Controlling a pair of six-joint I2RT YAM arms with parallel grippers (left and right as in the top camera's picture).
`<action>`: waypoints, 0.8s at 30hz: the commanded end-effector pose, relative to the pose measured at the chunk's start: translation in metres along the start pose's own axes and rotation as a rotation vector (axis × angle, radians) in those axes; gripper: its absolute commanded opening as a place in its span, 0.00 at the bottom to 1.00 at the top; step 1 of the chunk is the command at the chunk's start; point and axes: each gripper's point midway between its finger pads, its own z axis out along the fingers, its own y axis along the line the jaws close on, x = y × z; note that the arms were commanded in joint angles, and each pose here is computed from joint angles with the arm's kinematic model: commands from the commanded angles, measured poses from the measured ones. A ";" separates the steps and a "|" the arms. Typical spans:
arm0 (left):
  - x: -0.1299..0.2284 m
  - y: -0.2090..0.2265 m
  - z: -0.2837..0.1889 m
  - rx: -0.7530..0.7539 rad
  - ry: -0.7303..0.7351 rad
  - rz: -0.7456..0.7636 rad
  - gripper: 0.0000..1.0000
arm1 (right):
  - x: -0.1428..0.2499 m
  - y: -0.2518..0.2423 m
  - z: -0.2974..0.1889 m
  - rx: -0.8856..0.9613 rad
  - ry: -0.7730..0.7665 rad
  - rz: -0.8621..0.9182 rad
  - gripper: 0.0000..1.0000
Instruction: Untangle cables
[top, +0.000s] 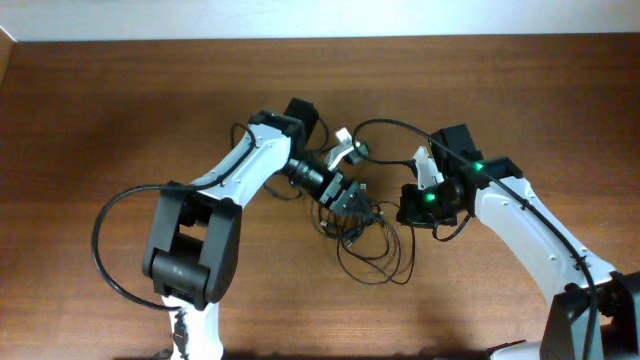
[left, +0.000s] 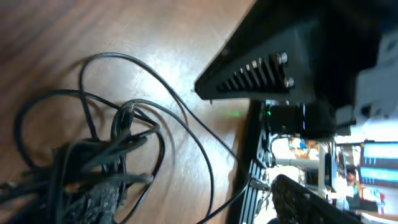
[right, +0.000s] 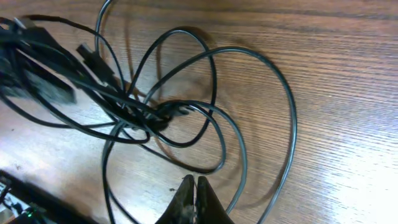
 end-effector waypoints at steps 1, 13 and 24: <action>-0.022 0.002 -0.014 -0.104 -0.004 -0.055 0.92 | -0.003 -0.001 -0.006 0.018 -0.024 -0.015 0.04; -0.007 0.049 0.016 -0.684 0.053 -0.415 0.34 | -0.012 -0.056 -0.012 0.059 -0.034 0.245 0.16; 0.004 0.067 0.055 -0.696 0.110 -0.429 0.00 | -0.004 -0.072 -0.014 0.069 -0.015 0.298 0.15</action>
